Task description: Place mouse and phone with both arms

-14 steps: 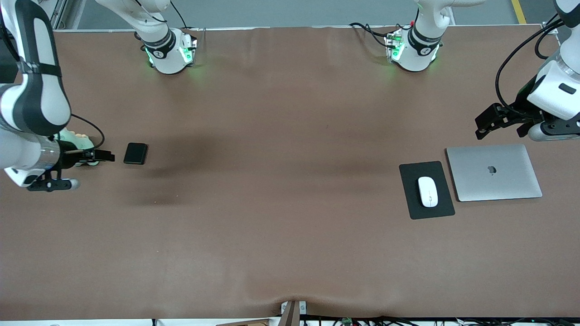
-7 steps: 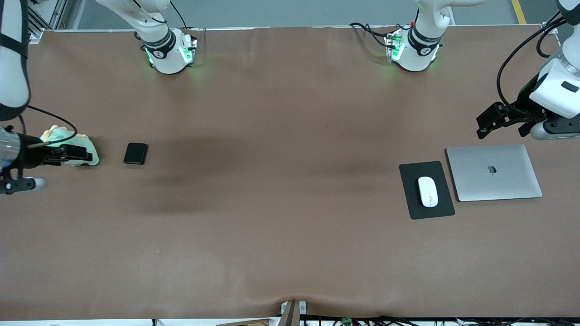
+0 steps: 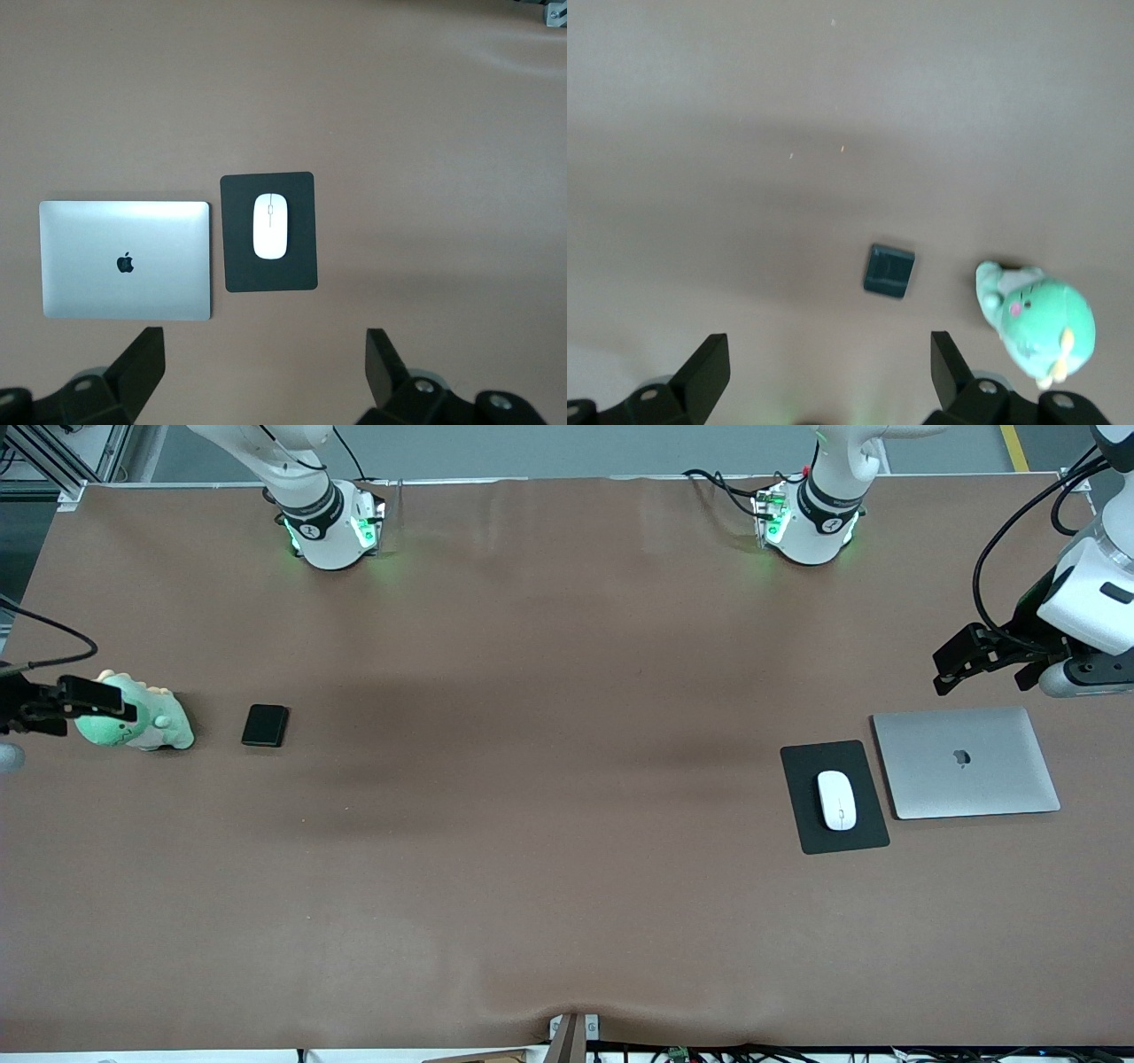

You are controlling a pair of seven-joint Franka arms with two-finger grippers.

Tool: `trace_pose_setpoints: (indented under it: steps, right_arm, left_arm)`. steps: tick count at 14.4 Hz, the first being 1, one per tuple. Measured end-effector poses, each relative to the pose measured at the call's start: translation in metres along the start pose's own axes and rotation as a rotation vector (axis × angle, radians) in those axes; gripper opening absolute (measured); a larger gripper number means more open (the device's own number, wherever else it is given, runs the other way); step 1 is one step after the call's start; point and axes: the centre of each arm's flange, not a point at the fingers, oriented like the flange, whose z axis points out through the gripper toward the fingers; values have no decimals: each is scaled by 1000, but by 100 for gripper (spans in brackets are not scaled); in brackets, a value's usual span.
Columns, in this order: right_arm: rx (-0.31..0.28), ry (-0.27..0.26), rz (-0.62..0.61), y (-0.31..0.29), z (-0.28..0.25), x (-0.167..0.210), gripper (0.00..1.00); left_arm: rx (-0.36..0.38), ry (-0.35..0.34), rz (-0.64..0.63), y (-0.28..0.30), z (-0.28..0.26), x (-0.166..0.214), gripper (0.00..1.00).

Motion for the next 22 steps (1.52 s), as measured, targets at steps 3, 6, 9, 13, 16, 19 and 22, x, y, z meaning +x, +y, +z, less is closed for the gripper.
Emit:
trace_pose_setpoints:
  steps: [3, 6, 9, 13, 16, 19, 22]
  right_arm:
    - [-11, -5, 21, 1, -20, -20, 100]
    - [-24, 23, 17, -10, -48, -44, 100]
    - [-33, 35, -1, -28, -64, -62, 100]
    - [-28, 27, 28, -28, -64, -84, 100]
    - [-23, 24, 53, -22, -62, -97, 100]
    - [-19, 23, 110, -24, -58, -106, 100]
    - [-16, 20, 170, -27, -55, -110, 100]
  left_arm:
    - [0, -1, 0, 0, 0, 0, 100]
    - [0, -1, -2, -1, 0, 0, 100]
    - [1, -2, -2, -1, 0, 0, 100]
    - [1, -2, -3, -1, 0, 0, 100]
    - [1, -2, -3, -2, 0, 0, 100]
    - [1, -2, -3, -2, 0, 0, 100]
    - [1, -3, -5, -3, 0, 0, 100]
